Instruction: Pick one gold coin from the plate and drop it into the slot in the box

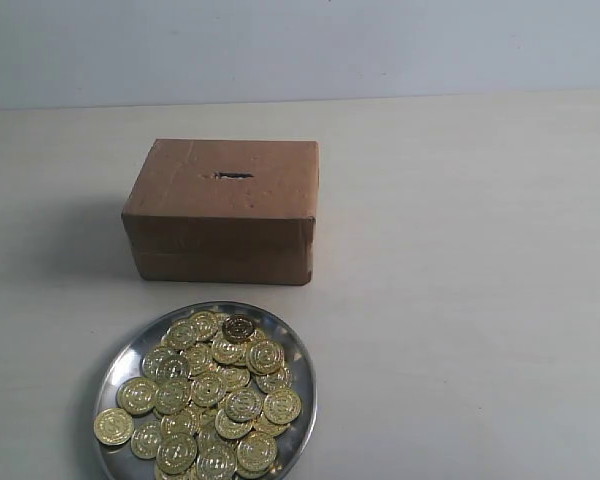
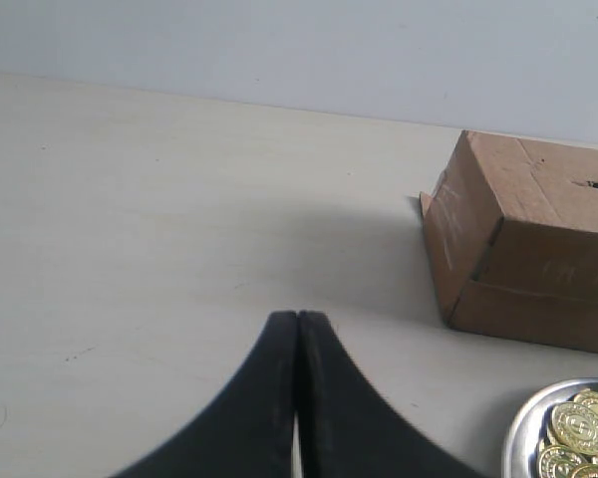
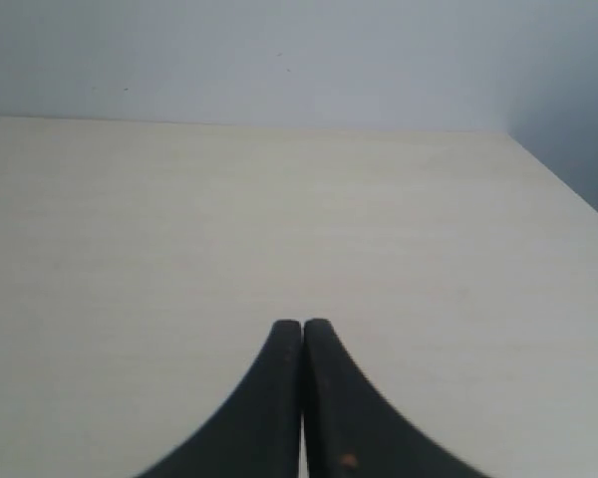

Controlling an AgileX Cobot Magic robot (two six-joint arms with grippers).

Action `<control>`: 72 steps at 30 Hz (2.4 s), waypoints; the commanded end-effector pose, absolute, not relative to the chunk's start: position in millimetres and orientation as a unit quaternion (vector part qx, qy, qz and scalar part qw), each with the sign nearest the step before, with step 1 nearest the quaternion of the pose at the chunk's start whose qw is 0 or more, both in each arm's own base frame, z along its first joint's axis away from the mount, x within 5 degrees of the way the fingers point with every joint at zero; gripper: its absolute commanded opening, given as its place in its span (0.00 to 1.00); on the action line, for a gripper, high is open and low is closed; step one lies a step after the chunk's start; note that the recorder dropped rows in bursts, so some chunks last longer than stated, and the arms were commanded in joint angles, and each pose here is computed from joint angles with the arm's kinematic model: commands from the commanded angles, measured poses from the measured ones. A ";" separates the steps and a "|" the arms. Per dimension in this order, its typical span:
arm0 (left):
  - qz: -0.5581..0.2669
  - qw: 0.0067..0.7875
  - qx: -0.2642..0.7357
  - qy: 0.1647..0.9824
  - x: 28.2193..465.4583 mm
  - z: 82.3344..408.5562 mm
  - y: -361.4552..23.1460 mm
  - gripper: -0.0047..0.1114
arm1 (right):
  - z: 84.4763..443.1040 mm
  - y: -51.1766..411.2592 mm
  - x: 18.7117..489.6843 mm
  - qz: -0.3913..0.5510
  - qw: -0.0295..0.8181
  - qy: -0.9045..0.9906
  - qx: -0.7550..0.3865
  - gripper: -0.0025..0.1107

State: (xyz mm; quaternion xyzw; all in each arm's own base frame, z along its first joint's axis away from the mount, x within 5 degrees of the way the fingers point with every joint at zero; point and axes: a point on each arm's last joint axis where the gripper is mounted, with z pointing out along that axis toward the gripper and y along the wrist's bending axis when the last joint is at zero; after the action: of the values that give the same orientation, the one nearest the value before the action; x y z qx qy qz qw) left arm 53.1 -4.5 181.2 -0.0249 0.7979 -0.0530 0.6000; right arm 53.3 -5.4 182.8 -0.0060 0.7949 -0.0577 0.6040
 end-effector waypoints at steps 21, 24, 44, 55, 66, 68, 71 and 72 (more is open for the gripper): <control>-0.053 0.604 -0.022 0.795 53.0 181.1 -4.6 0.04 | 233.9 -6.5 51.5 0.084 0.806 0.573 0.120 0.02; -0.053 0.604 -0.022 0.795 53.0 181.1 -4.6 0.04 | 239.2 -9.0 49.3 0.185 0.807 0.524 0.198 0.02; -0.053 0.603 -0.022 0.796 53.0 180.9 -4.6 0.04 | 304.3 -0.7 73.2 -0.005 0.612 0.791 0.009 0.02; -0.053 0.603 -0.022 0.796 53.0 180.9 -4.6 0.04 | 310.4 45.7 158.8 0.144 0.449 0.859 -0.200 0.02; -0.053 0.603 -0.022 0.796 53.0 180.9 -4.6 0.04 | 254.5 120.3 211.8 0.179 0.275 0.877 -0.350 0.02; -0.053 0.603 -0.022 0.796 53.0 180.9 -4.6 0.04 | 243.8 131.9 214.6 0.181 0.251 0.876 -0.370 0.02; -0.053 0.603 -0.022 0.796 53.0 180.9 -4.6 0.04 | 223.7 152.3 217.5 0.176 0.207 0.871 -0.409 0.02; -0.053 0.603 -0.022 0.796 53.0 180.9 -4.6 0.04 | 217.2 158.4 217.9 0.170 0.194 0.867 -0.425 0.02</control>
State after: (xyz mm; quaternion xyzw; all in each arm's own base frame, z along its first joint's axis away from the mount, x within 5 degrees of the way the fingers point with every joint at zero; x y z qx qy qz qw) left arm 53.1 -4.5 181.2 -0.0249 0.7979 -0.0530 0.6000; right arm 215.2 144.1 230.2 -0.3883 0.8763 0.1811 0.2204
